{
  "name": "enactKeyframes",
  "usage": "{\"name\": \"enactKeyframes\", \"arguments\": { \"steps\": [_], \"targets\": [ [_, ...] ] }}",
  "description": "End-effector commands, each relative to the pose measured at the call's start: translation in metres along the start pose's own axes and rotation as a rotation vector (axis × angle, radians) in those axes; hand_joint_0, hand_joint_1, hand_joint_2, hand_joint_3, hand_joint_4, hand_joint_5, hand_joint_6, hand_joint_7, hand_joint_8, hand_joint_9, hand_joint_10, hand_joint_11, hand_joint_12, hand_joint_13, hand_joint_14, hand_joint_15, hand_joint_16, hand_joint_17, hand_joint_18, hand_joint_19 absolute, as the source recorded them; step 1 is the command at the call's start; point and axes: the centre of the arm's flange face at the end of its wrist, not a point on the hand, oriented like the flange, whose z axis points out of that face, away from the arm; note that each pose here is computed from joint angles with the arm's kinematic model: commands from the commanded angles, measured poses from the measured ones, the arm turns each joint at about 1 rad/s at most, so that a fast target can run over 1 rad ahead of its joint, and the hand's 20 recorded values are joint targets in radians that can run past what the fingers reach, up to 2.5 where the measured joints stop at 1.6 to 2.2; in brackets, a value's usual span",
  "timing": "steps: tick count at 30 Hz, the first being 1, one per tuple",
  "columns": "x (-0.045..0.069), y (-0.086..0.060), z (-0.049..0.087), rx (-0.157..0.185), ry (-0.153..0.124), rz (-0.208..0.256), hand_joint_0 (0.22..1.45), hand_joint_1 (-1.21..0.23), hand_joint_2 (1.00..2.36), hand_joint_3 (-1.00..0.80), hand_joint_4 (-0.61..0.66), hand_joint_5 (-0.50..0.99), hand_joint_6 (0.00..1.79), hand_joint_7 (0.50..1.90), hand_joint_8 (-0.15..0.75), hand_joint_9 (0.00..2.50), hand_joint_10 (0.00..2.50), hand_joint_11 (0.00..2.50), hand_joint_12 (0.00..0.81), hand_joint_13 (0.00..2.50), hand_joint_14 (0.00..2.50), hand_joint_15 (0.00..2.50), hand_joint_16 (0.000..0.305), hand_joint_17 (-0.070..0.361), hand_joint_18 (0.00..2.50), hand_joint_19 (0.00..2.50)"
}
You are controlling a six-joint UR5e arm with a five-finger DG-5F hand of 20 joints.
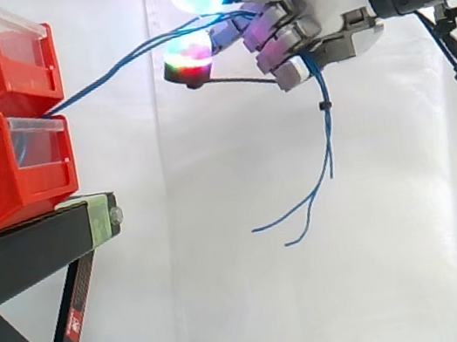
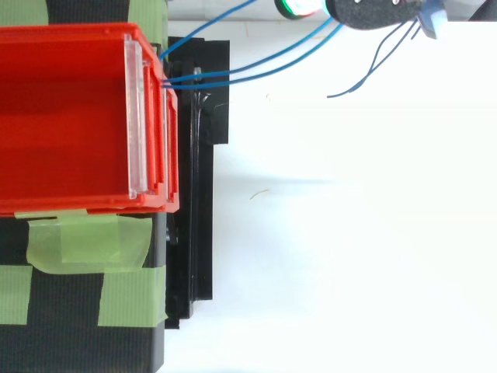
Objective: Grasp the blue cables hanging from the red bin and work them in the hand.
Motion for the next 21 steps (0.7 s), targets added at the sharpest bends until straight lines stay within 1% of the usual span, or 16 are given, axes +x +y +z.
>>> {"name": "enactKeyframes", "arguments": {
  "steps": [1,2,3,4,7,13,15,16,21],
  "targets": [
    [0.002,0.003,0.002,-0.024,-0.011,-0.039,0.83,-0.67,1.01,-0.82,0.23,0.24,0.32,1.25,0.43,1.6,2.5,2.5,0.727,1.91,2.5,1.98,0.224,0.168,2.2,0.72],
    [0.002,0.003,0.002,-0.027,-0.012,-0.042,0.83,-0.67,1.01,-0.83,0.22,0.24,0.32,1.25,0.43,1.6,2.5,2.5,0.727,1.91,2.5,1.98,0.224,0.168,2.2,0.72],
    [0.005,-0.002,0.005,-0.021,-0.017,-0.046,0.83,-0.67,1.01,-0.83,0.23,0.24,0.32,1.25,0.43,1.6,2.5,2.5,0.727,1.91,2.5,1.98,0.224,0.168,2.2,0.72],
    [0.005,-0.003,0.005,-0.019,-0.018,-0.046,0.83,-0.67,1.01,-0.83,0.23,0.24,0.32,1.25,0.43,1.6,2.5,2.5,0.727,1.91,2.5,1.98,0.224,0.168,2.2,0.72],
    [0.007,-0.008,0.007,-0.012,-0.013,-0.046,0.83,-0.67,1.01,-0.82,0.23,0.24,0.32,1.25,0.43,1.6,2.5,2.5,0.727,1.91,2.5,1.98,0.224,0.168,2.2,0.72],
    [0.008,-0.008,0.006,-0.01,-0.011,-0.046,0.86,-0.67,1.01,-0.85,0.23,0.25,0.36,1.25,0.43,1.6,2.5,2.5,0.727,1.91,2.5,1.98,0.224,0.168,2.2,0.72],
    [0.009,-0.008,0.006,-0.011,-0.008,-0.046,0.86,-0.68,1.01,-0.86,0.24,0.26,0.41,1.23,0.43,1.6,2.5,2.5,0.727,1.91,2.5,1.98,0.224,0.168,2.2,0.72],
    [0.007,-0.008,0.006,-0.01,-0.011,-0.046,0.86,-0.68,1.01,-0.87,0.23,0.26,0.41,1.23,0.43,1.6,2.5,2.5,0.727,1.91,2.5,1.98,0.224,0.168,2.2,0.72],
    [0.007,-0.008,0.006,-0.011,-0.008,-0.046,0.9,-0.7,1.01,-0.84,0.23,0.27,0.47,1.21,0.43,1.6,2.5,2.5,0.727,1.91,2.5,1.98,0.224,0.168,2.2,0.72]
  ]
}}
